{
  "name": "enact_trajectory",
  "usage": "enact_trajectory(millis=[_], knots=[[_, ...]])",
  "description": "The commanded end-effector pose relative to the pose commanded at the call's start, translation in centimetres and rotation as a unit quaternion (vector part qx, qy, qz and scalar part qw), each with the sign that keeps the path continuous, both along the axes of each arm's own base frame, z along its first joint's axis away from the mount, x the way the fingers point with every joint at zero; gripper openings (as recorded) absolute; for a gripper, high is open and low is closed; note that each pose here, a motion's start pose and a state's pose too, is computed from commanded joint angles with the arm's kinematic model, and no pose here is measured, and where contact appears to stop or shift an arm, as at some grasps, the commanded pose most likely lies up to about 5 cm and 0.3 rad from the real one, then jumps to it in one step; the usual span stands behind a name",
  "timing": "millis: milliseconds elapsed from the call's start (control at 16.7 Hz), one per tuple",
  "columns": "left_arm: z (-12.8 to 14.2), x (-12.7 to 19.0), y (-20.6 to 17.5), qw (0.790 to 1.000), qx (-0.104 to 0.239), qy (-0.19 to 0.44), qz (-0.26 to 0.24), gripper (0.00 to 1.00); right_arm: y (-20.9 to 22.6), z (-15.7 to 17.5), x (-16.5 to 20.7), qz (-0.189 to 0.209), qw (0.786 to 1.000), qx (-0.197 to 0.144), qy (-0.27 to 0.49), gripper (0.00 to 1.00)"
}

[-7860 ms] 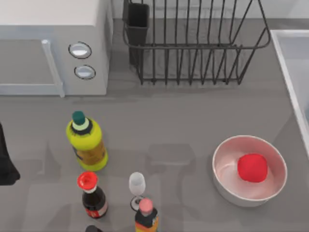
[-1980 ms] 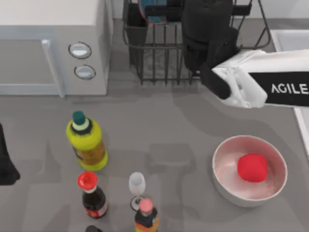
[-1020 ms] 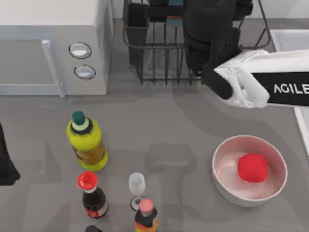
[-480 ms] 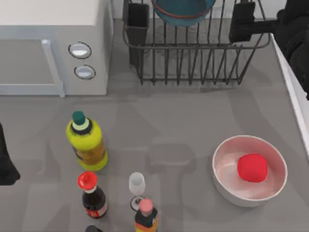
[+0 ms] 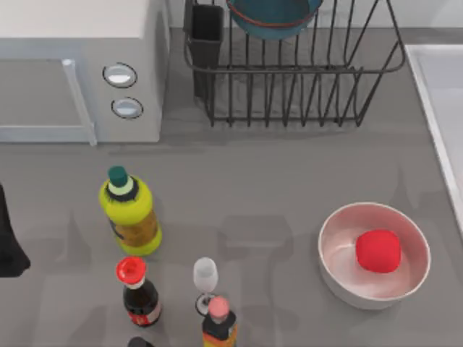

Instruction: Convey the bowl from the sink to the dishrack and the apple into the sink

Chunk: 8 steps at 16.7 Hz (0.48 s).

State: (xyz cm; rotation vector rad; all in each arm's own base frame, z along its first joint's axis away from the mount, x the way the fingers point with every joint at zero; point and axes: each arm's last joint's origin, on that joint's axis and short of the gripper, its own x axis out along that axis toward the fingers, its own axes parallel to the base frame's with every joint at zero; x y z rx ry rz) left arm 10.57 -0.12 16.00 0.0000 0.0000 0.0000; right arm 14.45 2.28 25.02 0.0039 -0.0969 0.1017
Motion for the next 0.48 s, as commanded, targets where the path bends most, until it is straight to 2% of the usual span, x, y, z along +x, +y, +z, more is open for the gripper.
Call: enact_trajectory(millis=[180,480], knots=[[0.0,0.0,0.0,1.000,0.000,0.000,0.000,1.00,-1.4,-3.8,-2.7,-0.016,1.000,-0.005,0.004,1.00],[0.0,0.0,0.0,1.000,0.000,0.000,0.000,1.00,-2.3,-8.5,-3.8,-0.046,0.998,-0.003,0.041,1.00]])
